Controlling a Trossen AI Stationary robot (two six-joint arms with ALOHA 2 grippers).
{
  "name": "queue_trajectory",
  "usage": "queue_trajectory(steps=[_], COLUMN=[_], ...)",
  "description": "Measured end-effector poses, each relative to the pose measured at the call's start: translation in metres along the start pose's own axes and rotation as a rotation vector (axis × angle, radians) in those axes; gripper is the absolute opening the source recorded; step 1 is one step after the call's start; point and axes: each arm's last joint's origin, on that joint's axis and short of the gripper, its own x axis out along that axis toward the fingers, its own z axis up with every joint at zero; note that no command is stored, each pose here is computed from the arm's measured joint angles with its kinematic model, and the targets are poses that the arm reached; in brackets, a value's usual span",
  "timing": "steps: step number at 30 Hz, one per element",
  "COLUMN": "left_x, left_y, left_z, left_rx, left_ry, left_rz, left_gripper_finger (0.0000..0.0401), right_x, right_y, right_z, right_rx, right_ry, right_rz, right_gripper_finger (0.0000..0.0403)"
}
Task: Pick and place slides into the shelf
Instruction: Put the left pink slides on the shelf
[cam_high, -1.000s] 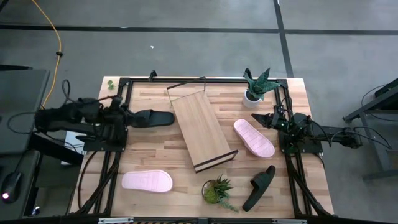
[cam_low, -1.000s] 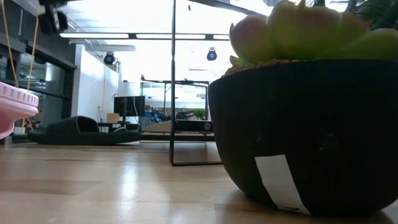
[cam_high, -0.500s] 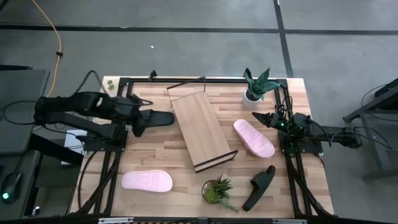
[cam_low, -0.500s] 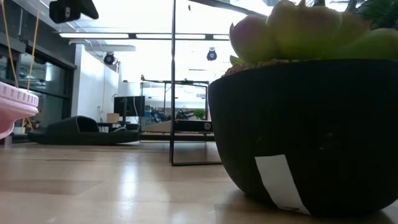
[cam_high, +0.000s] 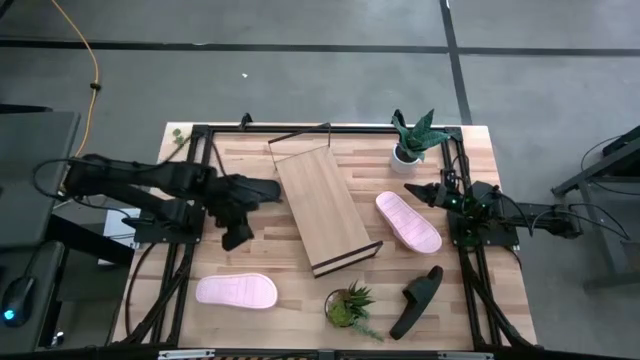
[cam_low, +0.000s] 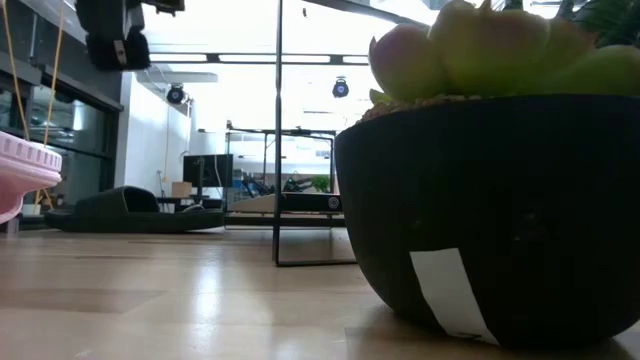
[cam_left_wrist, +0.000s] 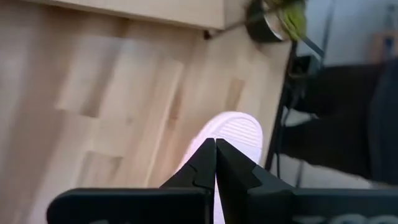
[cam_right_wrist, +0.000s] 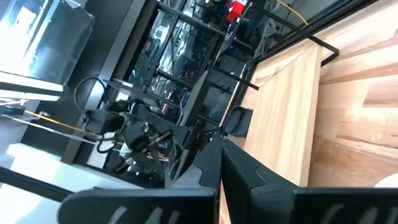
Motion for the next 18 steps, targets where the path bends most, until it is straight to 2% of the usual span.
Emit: queue_trajectory(steps=[3, 9, 13, 18], left_x=[0.019, 0.045, 0.062, 0.080], left_y=[0.004, 0.012, 0.017, 0.023], left_z=[0.002, 0.003, 0.004, 0.008], left_rx=[0.034, 0.023, 0.032, 0.042], left_ry=[0.076, 0.213, 0.248, 0.241], left_rz=[-0.072, -0.138, -0.161, -0.178], left_gripper_finger=[0.0028, 0.0120, 0.0166, 0.0198], right_x=[0.000, 0.000, 0.000, 0.000], right_y=[0.000, 0.000, 0.000, 0.000], right_z=[0.000, -0.001, -0.001, -0.002], right_rx=[-0.001, -0.001, -0.001, -0.001], right_ry=[0.014, 0.034, 0.041, 0.051], right_rz=[0.004, 0.012, 0.015, 0.018], right_gripper_finger=[0.0000, 0.0000, 0.0000, 0.0000])
